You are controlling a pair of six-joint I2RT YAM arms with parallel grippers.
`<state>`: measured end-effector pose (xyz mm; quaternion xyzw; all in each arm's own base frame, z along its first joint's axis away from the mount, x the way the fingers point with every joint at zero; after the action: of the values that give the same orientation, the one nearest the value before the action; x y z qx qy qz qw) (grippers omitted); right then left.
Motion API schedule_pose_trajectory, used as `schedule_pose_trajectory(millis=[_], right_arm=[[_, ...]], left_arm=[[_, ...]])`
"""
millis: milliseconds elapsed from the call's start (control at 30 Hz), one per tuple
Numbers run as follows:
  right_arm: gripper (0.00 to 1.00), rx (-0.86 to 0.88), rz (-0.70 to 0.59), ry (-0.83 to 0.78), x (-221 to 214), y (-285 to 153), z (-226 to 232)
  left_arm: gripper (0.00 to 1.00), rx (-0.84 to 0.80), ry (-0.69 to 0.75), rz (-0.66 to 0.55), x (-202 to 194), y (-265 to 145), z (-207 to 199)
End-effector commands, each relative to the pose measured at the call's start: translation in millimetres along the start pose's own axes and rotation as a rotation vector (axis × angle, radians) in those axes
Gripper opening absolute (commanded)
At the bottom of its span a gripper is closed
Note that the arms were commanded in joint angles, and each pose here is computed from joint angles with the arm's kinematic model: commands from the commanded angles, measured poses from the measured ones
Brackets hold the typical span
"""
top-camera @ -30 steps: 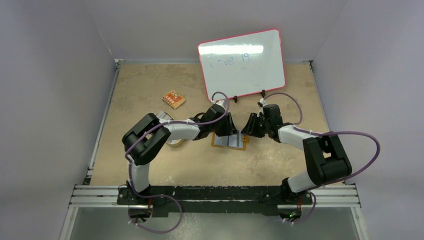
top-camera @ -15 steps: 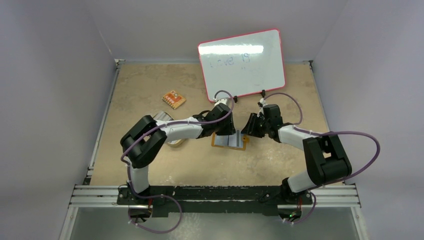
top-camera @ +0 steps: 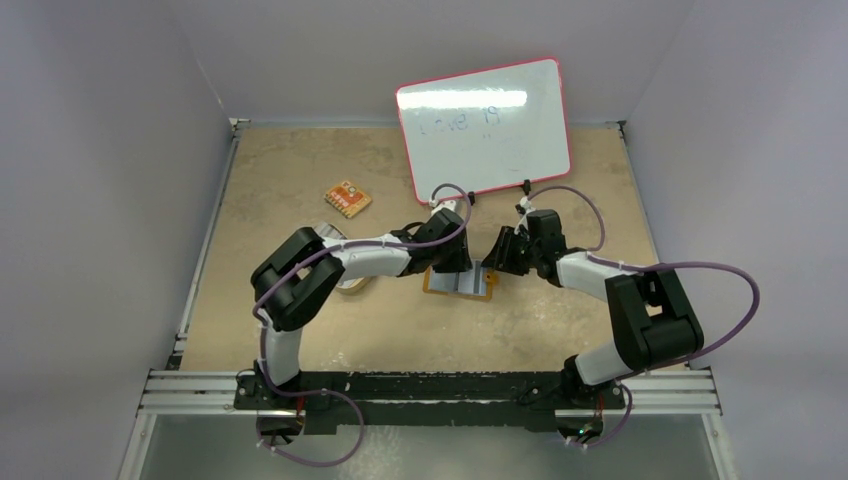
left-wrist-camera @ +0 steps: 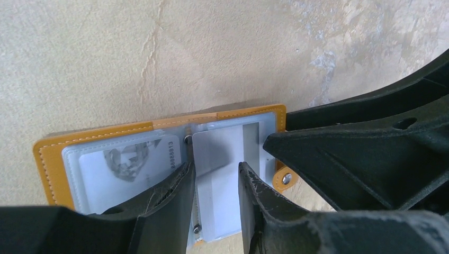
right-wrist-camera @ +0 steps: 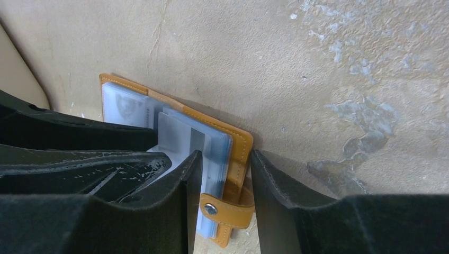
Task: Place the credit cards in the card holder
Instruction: Insert the credit card into the card holder.
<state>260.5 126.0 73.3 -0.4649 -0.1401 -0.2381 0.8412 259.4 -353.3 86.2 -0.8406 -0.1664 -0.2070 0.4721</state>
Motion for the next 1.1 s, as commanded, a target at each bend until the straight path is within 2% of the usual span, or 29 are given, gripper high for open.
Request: schedule_pose_trajectory(millis=[0, 367, 533, 767, 900, 1067], right_arm=[[0.42, -0.003, 0.02, -0.006, -7, 4, -5], [0.42, 0.015, 0.021, -0.031, 0, 4, 0], [0.44, 0.001, 0.007, -0.044, 10, -5, 6], [0.47, 0.017, -0.034, -0.069, 21, -23, 18], [0.48, 0.021, -0.052, -0.084, 27, -32, 24], [0.48, 0.026, -0.091, -0.109, 35, -47, 32]], left_arm=[[0.35, -0.09, -0.003, -0.029, 11, 1, -21], [0.35, -0.171, -0.009, -0.053, 18, -8, -34], [0.36, -0.148, 0.081, -0.061, 23, -26, -32], [0.45, 0.076, 0.279, -0.071, 39, -72, 7], [0.57, 0.267, 0.366, -0.078, 55, -107, 47], [0.58, 0.514, 0.437, -0.072, 71, -154, 102]])
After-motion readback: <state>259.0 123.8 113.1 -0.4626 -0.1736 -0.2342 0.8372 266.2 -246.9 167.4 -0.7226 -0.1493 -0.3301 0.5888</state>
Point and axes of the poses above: each gripper's point midway between its finger pads, its own y axis out along the fingers, its own z axis along the line the jaws close on, x = y × z, the point moved 7 cm from there along -y, back along the fingers, and after that the axes turned 1 degree about y, right-handed, at the moved point
